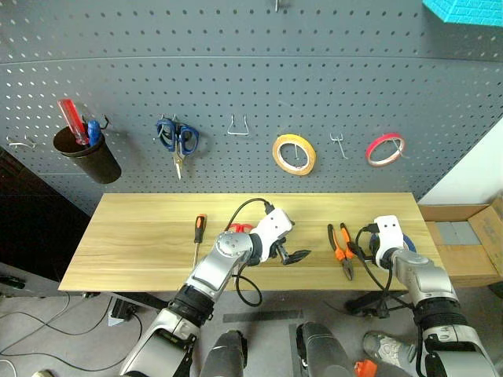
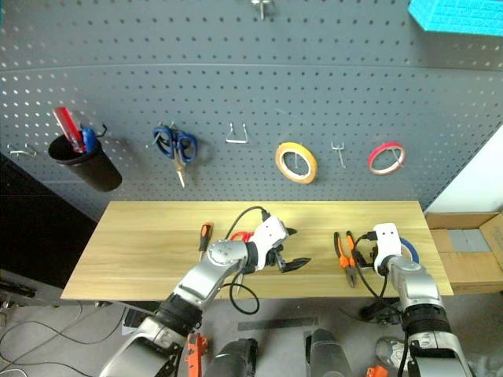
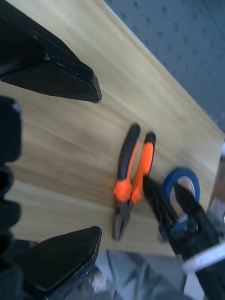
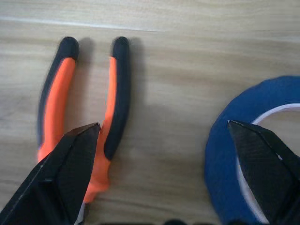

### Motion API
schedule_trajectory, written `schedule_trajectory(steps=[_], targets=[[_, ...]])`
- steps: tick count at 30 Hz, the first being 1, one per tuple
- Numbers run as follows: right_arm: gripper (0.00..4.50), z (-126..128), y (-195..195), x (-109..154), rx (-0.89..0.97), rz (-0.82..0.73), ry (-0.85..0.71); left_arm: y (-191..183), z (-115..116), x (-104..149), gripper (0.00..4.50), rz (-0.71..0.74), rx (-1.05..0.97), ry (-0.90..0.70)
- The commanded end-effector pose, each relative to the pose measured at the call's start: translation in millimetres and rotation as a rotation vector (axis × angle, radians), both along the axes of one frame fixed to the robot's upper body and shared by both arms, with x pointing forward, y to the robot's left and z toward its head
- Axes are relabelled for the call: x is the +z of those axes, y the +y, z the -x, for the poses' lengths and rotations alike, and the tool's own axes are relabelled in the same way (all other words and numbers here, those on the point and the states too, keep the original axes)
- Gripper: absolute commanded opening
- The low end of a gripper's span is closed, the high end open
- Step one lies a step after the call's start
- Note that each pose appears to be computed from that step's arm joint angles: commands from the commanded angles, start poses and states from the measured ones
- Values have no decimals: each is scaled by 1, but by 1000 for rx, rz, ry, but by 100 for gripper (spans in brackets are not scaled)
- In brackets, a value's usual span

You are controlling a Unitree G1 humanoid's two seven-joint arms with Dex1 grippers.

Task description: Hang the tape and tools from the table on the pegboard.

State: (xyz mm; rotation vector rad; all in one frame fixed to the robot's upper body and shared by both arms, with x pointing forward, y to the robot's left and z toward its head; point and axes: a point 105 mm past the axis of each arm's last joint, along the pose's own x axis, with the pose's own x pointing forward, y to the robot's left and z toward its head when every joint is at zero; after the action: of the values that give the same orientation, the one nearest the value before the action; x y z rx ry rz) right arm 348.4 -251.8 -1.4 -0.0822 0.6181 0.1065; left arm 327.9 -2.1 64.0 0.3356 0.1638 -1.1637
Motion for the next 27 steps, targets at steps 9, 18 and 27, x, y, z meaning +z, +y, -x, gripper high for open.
schedule_trajectory(steps=[9,18,27], targets=[[450,5,-11,25,-92,-3,-45,-10,-8,10,448,-7,-72,-77],[450,12,-10,5,-91,-14,14,-11,-6,13,448,-6,-90,-84],[360,7,-24,-14,-59,-24,58,-12,-3,15,450,-2,-107,-80]])
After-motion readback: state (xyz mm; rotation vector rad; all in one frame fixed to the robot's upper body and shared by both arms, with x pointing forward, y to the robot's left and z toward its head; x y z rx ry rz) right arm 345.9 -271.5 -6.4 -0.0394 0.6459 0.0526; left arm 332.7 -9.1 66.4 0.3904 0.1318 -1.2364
